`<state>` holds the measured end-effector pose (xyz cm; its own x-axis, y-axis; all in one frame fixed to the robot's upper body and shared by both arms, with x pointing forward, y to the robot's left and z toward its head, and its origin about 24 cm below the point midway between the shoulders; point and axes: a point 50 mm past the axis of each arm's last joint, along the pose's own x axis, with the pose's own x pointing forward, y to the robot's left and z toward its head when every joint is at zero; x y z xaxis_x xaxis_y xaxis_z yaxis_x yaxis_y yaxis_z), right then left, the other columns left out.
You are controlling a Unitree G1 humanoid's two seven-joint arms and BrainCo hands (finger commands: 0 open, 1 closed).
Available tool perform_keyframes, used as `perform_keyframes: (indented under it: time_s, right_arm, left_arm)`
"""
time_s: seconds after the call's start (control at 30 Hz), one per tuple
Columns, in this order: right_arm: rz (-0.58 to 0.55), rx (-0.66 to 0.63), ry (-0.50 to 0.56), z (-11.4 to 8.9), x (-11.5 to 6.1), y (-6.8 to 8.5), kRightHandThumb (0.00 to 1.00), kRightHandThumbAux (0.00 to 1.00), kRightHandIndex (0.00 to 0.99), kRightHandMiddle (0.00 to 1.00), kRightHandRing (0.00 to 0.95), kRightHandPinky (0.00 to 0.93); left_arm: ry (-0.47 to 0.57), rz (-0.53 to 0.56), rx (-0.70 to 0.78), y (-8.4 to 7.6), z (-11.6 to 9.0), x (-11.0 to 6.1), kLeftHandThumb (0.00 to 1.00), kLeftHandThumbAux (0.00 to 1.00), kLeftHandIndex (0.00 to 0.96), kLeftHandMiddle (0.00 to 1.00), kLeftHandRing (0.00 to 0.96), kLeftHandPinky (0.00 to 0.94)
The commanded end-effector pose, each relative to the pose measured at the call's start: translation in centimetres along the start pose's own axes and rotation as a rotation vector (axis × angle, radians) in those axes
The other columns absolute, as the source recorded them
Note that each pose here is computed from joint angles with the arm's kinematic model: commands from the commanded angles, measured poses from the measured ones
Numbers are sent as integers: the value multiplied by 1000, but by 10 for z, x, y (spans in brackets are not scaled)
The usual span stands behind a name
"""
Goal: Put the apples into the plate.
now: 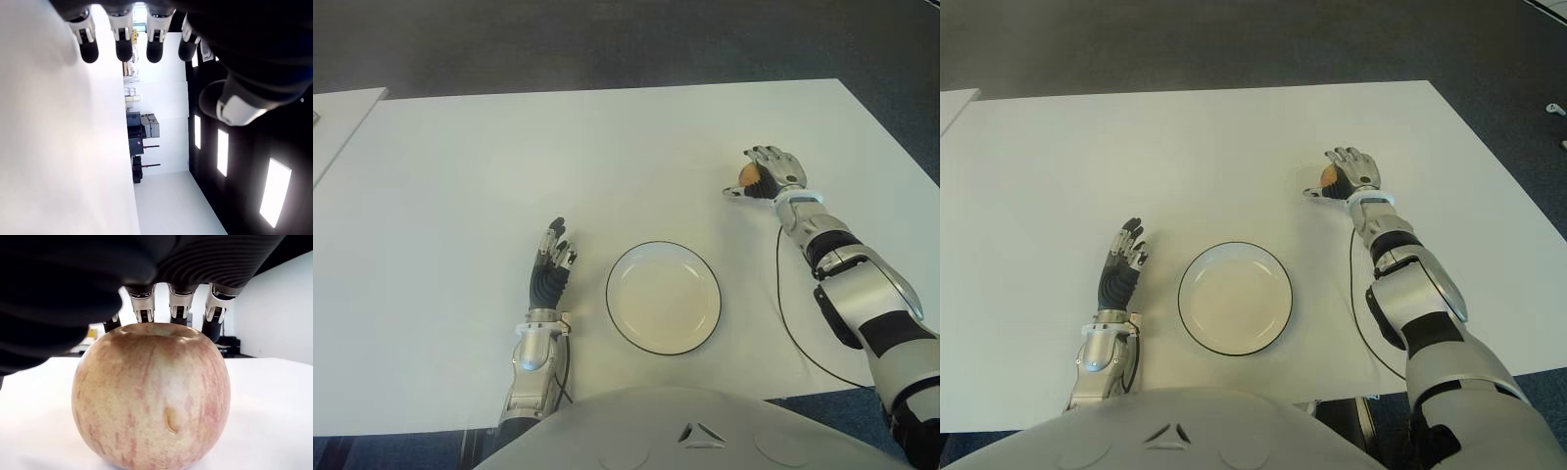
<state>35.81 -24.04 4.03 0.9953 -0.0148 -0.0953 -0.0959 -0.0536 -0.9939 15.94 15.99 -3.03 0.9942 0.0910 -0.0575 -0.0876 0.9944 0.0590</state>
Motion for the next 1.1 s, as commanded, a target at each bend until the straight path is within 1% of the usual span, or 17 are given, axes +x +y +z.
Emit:
perform_keyframes:
  time_s: [0.03, 0.2, 0.4, 0.5, 0.67, 0.7, 0.73, 0.77, 0.8, 0.83, 0.97, 1.0, 1.07, 1.1]
  right_arm:
    - [-17, 17, 4, 3, 2, -2, 347, 353, 27, 48, 21, 0]
    - [-28, 18, 7, 3, 2, -2, 388, 365, 53, 82, 44, 0]
    - [-45, 21, 7, 3, 1, -2, 431, 382, 111, 135, 87, 0]
    - [-66, 26, 5, 3, 0, -2, 460, 402, 166, 191, 136, 6]
    - [-97, 35, 1, 3, -1, -3, 484, 417, 219, 249, 190, 38]
    - [-103, 37, 1, 3, -1, -3, 494, 419, 238, 290, 233, 87]
    - [-114, 42, 0, 3, -1, -3, 498, 419, 245, 305, 248, 105]
    - [-122, 45, 0, 2, -1, -3, 515, 421, 273, 361, 311, 186]
    - [-131, 49, 0, 2, -2, -3, 521, 422, 283, 381, 333, 215]
    - [-137, 51, 0, 2, -2, -3, 537, 424, 307, 427, 388, 287]
    - [-175, 55, -4, 2, -3, -4, 586, 434, 384, 542, 527, 463]
    - [-185, 53, -5, 2, -3, -5, 599, 439, 407, 564, 549, 487]
    - [-203, 52, -7, 2, -4, -5, 615, 445, 432, 585, 569, 505]
    - [-215, 53, -7, 2, -4, -5, 634, 495, 432, 591, 569, 495]
  left_arm:
    - [201, 18, 19, 4, -30, -27, 63, 499, 27, 12, 0, 4]
    - [185, 17, 25, 4, -27, -28, 58, 494, 20, 9, 0, 3]
    - [179, 22, 32, 4, -26, -29, 56, 482, 12, 6, 0, 0]
    - [176, 27, 33, 4, -25, -30, 58, 473, 13, 8, 0, 0]
    - [172, 27, 35, 5, -23, -31, 62, 470, 15, 10, 0, 3]
    - [171, 27, 36, 5, -23, -32, 63, 472, 16, 12, 0, 7]
    - [169, 27, 35, 5, -22, -32, 63, 473, 17, 12, 0, 8]
    - [168, 27, 35, 5, -21, -33, 64, 477, 20, 14, 0, 13]
    - [165, 26, 35, 5, -20, -33, 65, 478, 22, 15, 0, 14]
    - [164, 27, 35, 5, -20, -34, 66, 481, 24, 17, 1, 15]
    - [158, 29, 36, 5, -17, -35, 66, 490, 28, 20, 1, 11]
    - [158, 29, 37, 5, -16, -36, 65, 492, 28, 21, 0, 9]
    - [158, 29, 41, 4, -16, -36, 65, 493, 28, 21, 0, 8]
    - [159, 29, 44, 4, -16, -36, 64, 491, 27, 20, 0, 6]
